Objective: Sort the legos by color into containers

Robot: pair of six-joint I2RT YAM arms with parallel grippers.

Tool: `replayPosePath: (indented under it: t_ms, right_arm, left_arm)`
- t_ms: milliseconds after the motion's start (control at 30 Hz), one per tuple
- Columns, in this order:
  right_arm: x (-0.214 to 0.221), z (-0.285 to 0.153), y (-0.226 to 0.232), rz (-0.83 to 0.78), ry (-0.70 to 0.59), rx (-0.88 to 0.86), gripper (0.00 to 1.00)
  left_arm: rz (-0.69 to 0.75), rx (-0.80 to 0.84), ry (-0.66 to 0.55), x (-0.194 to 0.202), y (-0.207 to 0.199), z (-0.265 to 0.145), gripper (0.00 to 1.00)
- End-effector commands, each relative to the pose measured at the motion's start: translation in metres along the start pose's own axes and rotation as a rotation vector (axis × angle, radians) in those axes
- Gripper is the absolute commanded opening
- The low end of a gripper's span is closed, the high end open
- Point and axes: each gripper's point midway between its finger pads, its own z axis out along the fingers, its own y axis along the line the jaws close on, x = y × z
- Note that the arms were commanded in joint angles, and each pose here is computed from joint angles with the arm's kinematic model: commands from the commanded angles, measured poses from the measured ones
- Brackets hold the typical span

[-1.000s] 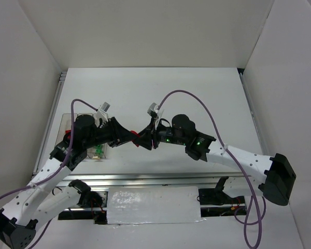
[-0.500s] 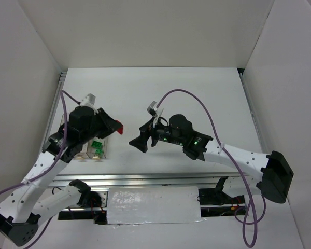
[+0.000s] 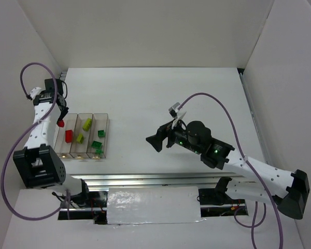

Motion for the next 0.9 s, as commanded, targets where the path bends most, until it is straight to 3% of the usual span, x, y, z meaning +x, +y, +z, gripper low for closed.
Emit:
replayPosePath:
  t_ms: [0,100,200,233,300,333,367,400,533,633,733,767,867]
  right_arm:
    - [0.008,-0.015,-0.010,-0.006,0.020,0.045,1.00]
    - [0.014,-0.019,-0.010,-0.001,0.023,0.033,1.00]
    - [0.022,-0.018,-0.009,-0.001,0.044,0.019,1.00]
    - [0.024,-0.017,-0.009,-0.001,0.048,0.016,1.00]
    - [0.028,-0.014,-0.009,-0.007,0.069,0.010,1.00]
    - [0.030,-0.013,-0.008,-0.007,0.079,0.007,0.99]
    - [0.029,-0.013,-0.008,-0.010,0.081,0.009,1.00]
    - [0.030,-0.012,-0.008,-0.010,0.086,0.009,1.00]
    - [0.030,-0.012,-0.010,0.015,0.075,0.024,1.00]
    - [0.033,-0.008,-0.031,0.067,0.076,0.151,1.00]
    - [0.057,-0.004,-0.089,0.232,0.154,0.528,1.00]
    - [0.075,-0.009,-0.116,0.217,0.245,0.699,1.00]
    - [0.099,-0.012,-0.151,0.270,0.370,0.914,1.00]
  left_arm:
    - [-0.011,-0.018,0.003,-0.014,-0.001,0.015,0.00]
    - [-0.021,-0.011,0.046,-0.009,-0.007,0.033,0.00]
    - [-0.013,-0.004,0.102,0.000,-0.008,0.047,0.15]
    - [-0.012,-0.005,0.111,0.005,-0.008,0.051,0.30]
    - [-0.013,-0.005,0.122,0.008,-0.008,0.053,0.50]
    - [-0.017,-0.016,0.128,0.010,-0.007,0.055,0.69]
    - [-0.021,-0.024,0.130,0.010,-0.006,0.057,0.79]
    - [-0.014,-0.023,0.135,0.011,-0.007,0.058,0.99]
    - [-0.001,-0.036,0.158,0.016,-0.006,0.062,0.99]
    - [0.001,0.007,0.141,0.011,-0.010,0.052,0.99]
    - [0.013,0.113,0.089,-0.003,-0.017,0.021,1.00]
    - [0.036,0.169,0.063,-0.003,-0.025,0.007,0.99]
    - [0.133,0.382,-0.051,-0.002,-0.050,-0.053,0.99]
